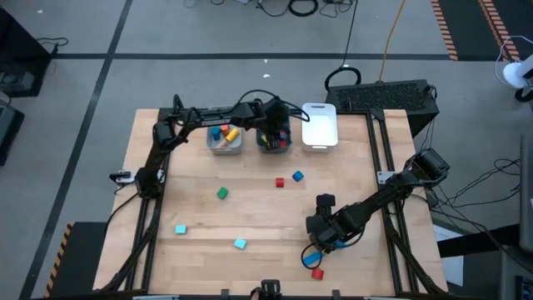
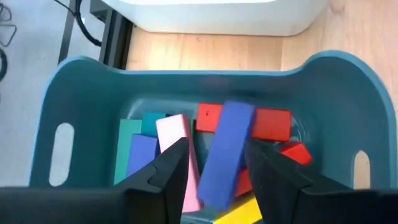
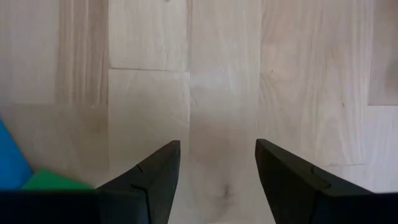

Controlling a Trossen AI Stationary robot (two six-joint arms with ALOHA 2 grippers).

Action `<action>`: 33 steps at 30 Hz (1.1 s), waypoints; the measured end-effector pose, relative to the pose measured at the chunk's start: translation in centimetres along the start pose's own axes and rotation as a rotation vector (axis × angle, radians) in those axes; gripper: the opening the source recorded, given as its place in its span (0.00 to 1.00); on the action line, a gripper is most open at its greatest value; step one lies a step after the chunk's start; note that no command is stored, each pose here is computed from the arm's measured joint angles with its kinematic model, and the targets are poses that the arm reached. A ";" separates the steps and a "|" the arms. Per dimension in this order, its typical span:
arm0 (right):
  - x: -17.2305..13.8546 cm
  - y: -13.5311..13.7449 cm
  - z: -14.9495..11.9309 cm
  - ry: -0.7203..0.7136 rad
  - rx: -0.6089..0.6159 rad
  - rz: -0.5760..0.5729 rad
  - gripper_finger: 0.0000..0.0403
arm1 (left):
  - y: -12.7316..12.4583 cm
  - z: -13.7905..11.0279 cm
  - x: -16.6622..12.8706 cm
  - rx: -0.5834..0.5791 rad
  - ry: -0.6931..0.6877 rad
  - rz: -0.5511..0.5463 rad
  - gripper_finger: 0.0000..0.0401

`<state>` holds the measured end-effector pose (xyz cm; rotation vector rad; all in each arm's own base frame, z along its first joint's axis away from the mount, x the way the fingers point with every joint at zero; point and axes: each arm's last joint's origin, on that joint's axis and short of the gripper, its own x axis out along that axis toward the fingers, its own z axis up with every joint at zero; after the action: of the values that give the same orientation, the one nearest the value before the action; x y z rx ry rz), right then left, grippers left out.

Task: Sort blocks by size
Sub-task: Put the blue rectangle block into the blue bin

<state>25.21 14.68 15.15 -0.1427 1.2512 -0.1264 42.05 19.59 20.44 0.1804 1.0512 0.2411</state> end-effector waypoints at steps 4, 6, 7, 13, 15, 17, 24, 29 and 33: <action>0.0 -0.1 0.0 -0.013 0.006 -0.024 0.50 | -0.2 0.1 -0.3 -0.003 0.006 0.007 0.45; -0.1 -0.1 0.0 -0.014 0.010 -0.023 0.50 | -0.6 0.1 -1.0 -0.006 0.041 0.022 0.46; -0.1 -0.1 0.0 -0.011 0.009 -0.022 0.50 | -0.8 0.2 -1.5 -0.004 0.046 0.027 0.47; -2.0 0.9 1.0 -0.021 -0.042 -0.009 0.50 | -2.0 0.6 -5.4 -0.013 0.061 -0.002 0.46; -3.2 1.7 1.4 -0.039 -0.080 0.008 0.50 | -2.6 0.8 -6.8 -0.022 0.060 -0.014 0.44; -4.3 2.7 1.8 -0.071 -0.115 0.047 0.50 | -3.4 1.0 -8.1 -0.028 0.045 -0.043 0.42; -5.4 5.2 0.8 -0.078 -0.134 0.201 0.50 | -7.3 0.6 -10.3 -0.017 0.024 -0.109 0.34; -5.9 6.8 0.3 -0.125 -0.120 0.266 0.50 | -10.9 0.0 -11.0 0.005 0.039 -0.155 0.29; -5.1 7.7 0.1 -0.129 -0.137 0.252 0.50 | -14.0 -0.5 -11.6 0.027 0.052 -0.182 0.26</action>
<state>23.83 23.17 18.55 -0.1085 1.1383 0.1841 37.65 2.91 26.19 0.1021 1.1153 0.0675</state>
